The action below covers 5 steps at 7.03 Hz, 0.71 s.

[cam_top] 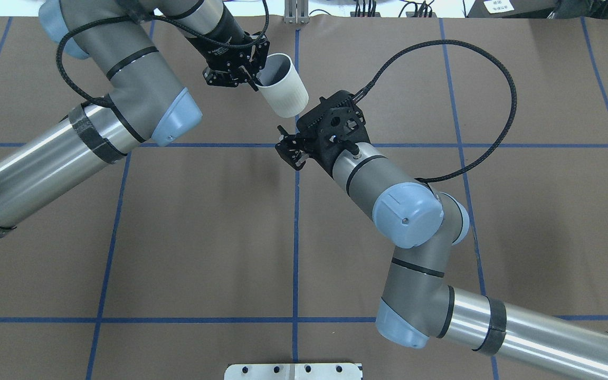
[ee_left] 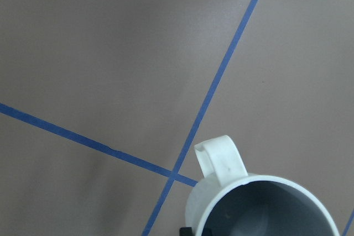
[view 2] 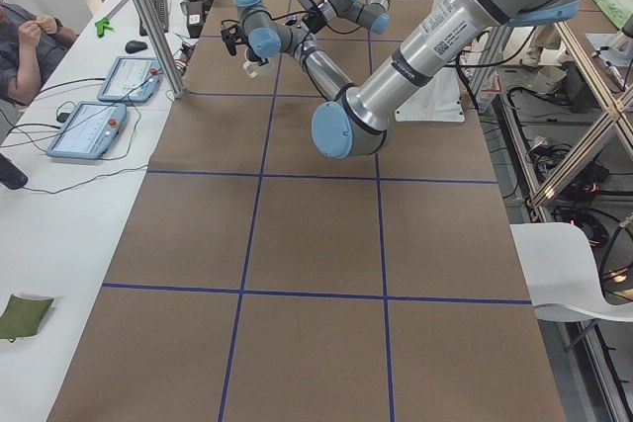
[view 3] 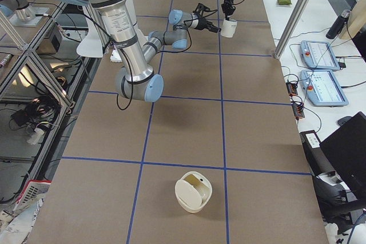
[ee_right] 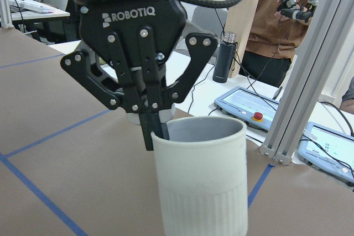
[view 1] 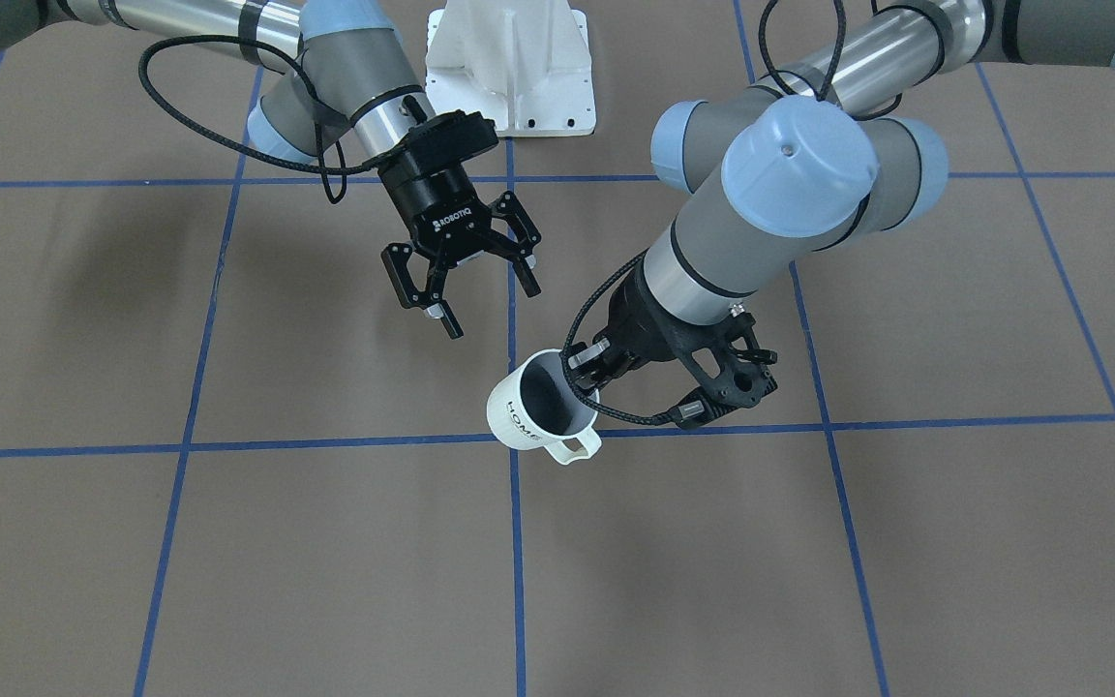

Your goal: Left arm hands cup to right arm to dump lemon

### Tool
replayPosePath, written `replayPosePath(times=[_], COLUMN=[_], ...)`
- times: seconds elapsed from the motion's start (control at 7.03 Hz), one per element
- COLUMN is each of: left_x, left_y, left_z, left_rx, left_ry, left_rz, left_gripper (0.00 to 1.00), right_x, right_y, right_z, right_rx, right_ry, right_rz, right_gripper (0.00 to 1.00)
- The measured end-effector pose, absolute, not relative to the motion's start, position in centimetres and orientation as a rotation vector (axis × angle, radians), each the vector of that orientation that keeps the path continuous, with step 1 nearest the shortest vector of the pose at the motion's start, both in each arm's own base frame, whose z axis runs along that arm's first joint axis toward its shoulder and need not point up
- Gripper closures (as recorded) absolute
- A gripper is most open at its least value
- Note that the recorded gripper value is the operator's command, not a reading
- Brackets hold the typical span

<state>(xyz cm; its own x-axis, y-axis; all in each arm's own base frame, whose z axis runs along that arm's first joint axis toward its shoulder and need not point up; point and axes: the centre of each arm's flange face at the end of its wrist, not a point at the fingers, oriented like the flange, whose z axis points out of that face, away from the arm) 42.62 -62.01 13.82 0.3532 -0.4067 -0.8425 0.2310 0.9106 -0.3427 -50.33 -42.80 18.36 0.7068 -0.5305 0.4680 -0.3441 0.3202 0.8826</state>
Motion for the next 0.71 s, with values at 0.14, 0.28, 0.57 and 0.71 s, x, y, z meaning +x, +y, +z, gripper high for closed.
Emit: replayPosePath(times=[0.14, 0.28, 0.57, 0.71], left_x=[42.5, 42.1, 41.2, 40.5], left_y=[-62.1, -62.3, -62.7, -62.7], left_z=[14.2, 14.8, 16.0, 17.1], left_rx=[-0.168, -0.162, -0.142, -0.124], left_ry=[1.134, 1.129, 1.118, 1.111], left_rz=[-0.409, -0.406, -0.391, -0.369], left_gripper=[1.00, 1.00, 1.00, 1.00], right_x=[-49.5, -48.2, -44.8, -43.2], right_y=[-44.2, -46.5, -51.3, -53.2], right_z=[18.7, 19.3, 21.3, 22.7], right_rx=[1.235, 1.160, 0.958, 0.841], right_ry=[-0.804, -0.788, -0.749, -0.729], right_rz=[-0.135, -0.141, -0.198, -0.225], right_gripper=[0.01, 0.01, 0.01, 0.01])
